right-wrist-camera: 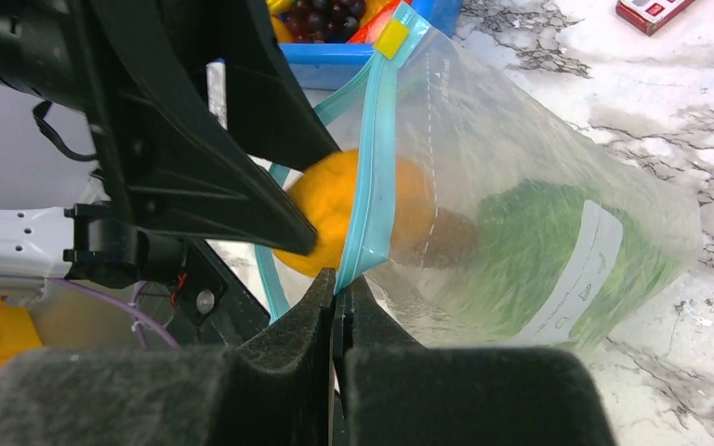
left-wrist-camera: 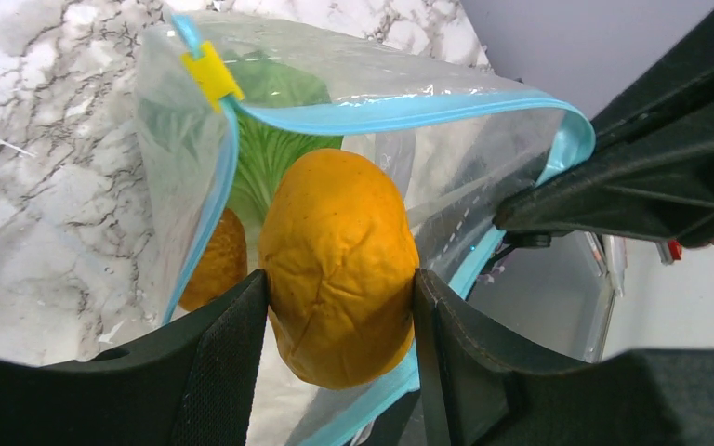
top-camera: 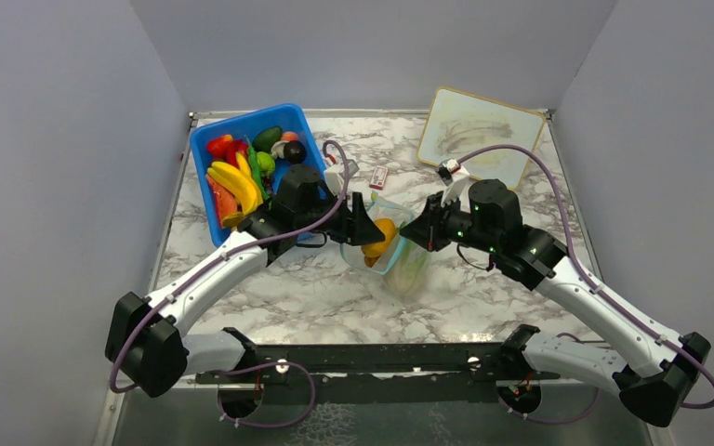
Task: Place the food in the zip-top bag and seal the zipper
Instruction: Place the fake vegetable in the zipper food storage bag.
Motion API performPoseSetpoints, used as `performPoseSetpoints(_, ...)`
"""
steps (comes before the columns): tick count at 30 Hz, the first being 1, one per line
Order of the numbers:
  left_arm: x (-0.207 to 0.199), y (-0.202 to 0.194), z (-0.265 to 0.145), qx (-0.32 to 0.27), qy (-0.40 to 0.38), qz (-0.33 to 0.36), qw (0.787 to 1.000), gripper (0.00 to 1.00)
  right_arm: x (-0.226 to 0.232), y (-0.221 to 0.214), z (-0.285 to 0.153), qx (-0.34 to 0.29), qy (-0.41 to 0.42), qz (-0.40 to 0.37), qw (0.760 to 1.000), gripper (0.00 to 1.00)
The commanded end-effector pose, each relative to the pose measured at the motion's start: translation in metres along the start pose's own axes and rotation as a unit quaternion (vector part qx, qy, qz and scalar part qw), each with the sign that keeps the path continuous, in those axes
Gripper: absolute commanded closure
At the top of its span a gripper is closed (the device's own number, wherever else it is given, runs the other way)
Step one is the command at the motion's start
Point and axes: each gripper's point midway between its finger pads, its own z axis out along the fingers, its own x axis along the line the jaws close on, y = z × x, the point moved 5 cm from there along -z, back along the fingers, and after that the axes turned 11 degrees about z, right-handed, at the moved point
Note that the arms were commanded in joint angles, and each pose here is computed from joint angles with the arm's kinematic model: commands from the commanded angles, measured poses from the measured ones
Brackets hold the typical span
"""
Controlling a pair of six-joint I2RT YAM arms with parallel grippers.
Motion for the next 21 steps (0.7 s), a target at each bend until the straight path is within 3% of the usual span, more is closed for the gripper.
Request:
performPoseSetpoints(1,-0.005,0.017,0.016,-0.018,0.017,0.025,0.999,0.6,0.007,0.005,0.003,-0.008,0.026,-0.003,1.0,0.99)
performPoseSetpoints(10,-0.003,0.015,0.036,-0.001,0.03,0.041,0.999,0.47,0.008,0.004,0.002,-0.009,0.029,-0.004,1.0,0.99)
performPoseSetpoints(21,-0.002,0.019,0.03,-0.004,0.055,0.06,0.997,0.31,0.007,0.005,0.004,-0.011,0.028,-0.005,1.0,0.99)
